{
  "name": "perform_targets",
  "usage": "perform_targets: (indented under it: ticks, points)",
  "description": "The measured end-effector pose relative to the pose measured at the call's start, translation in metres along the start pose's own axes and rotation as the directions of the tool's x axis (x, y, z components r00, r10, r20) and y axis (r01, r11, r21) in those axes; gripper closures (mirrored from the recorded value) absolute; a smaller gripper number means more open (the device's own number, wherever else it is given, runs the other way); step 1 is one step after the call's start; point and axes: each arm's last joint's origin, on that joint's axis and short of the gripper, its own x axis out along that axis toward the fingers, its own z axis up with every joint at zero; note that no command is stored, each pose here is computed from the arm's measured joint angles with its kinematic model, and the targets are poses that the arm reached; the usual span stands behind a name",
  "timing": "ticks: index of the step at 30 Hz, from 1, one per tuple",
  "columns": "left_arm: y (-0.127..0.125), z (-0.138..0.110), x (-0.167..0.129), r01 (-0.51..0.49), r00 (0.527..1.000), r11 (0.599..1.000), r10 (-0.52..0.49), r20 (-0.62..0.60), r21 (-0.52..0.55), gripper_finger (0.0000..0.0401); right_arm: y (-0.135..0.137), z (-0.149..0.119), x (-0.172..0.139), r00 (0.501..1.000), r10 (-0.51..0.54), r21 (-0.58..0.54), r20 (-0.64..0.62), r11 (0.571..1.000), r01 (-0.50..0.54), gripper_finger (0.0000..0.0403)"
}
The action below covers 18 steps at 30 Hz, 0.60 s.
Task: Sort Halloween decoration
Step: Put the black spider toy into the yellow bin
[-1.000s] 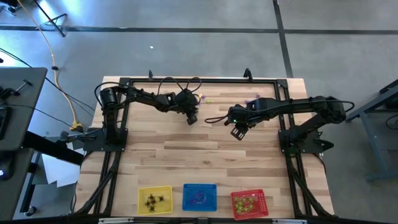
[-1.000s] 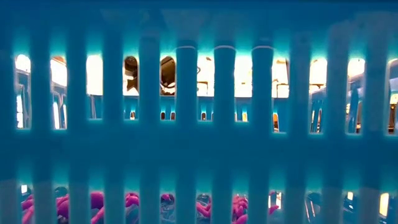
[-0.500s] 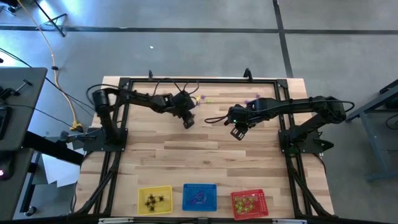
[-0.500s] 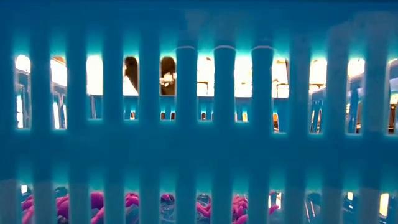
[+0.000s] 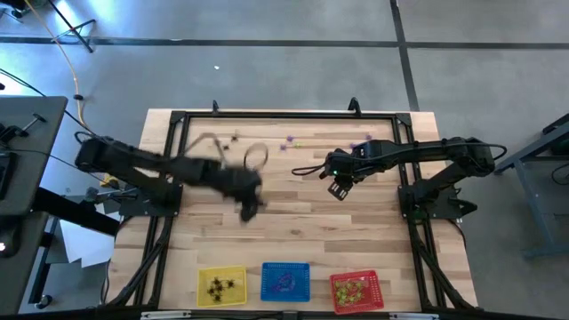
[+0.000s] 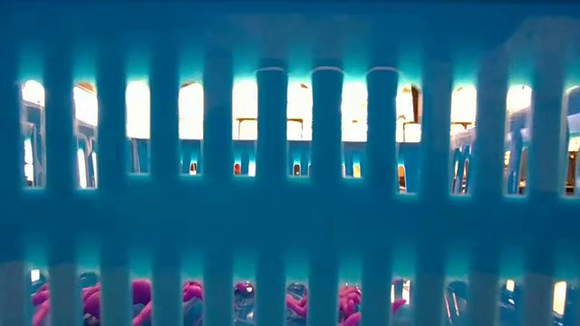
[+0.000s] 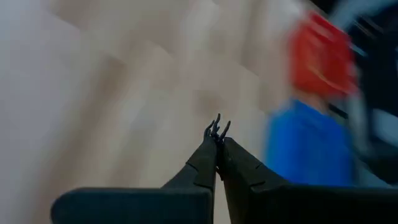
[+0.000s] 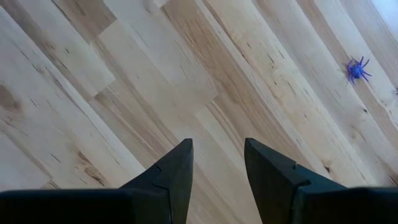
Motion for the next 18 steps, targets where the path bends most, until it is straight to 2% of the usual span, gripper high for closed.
perform_targets:
  ticks: [5,9,14,18]
  points:
    - [-0.061,-0.051,-0.002,0.139,0.978,0.99,-0.143,-0.15,-0.036,0.0401,0.001,0.002,0.0,1.0,0.015,0.005,0.022,1.0,-0.015,0.0263]
    - [-0.093,-0.087,-0.011,0.175,0.948,0.973,-0.208,-0.243,-0.15,0.0401,0.002,0.003,0.0,0.999,0.022,0.007,0.034,1.0,-0.023,0.0263]
    - [-0.112,-0.124,-0.012,0.07,0.951,0.955,-0.151,-0.27,-0.287,0.0401,0.002,0.004,0.0,0.999,0.016,0.006,0.047,1.0,-0.017,0.0263]
    - [-0.116,-0.144,-0.003,-0.027,0.959,0.946,-0.067,-0.276,-0.324,0.0401,0.001,0.006,0.0,0.996,-0.03,0.013,0.086,1.0,0.029,0.0263]
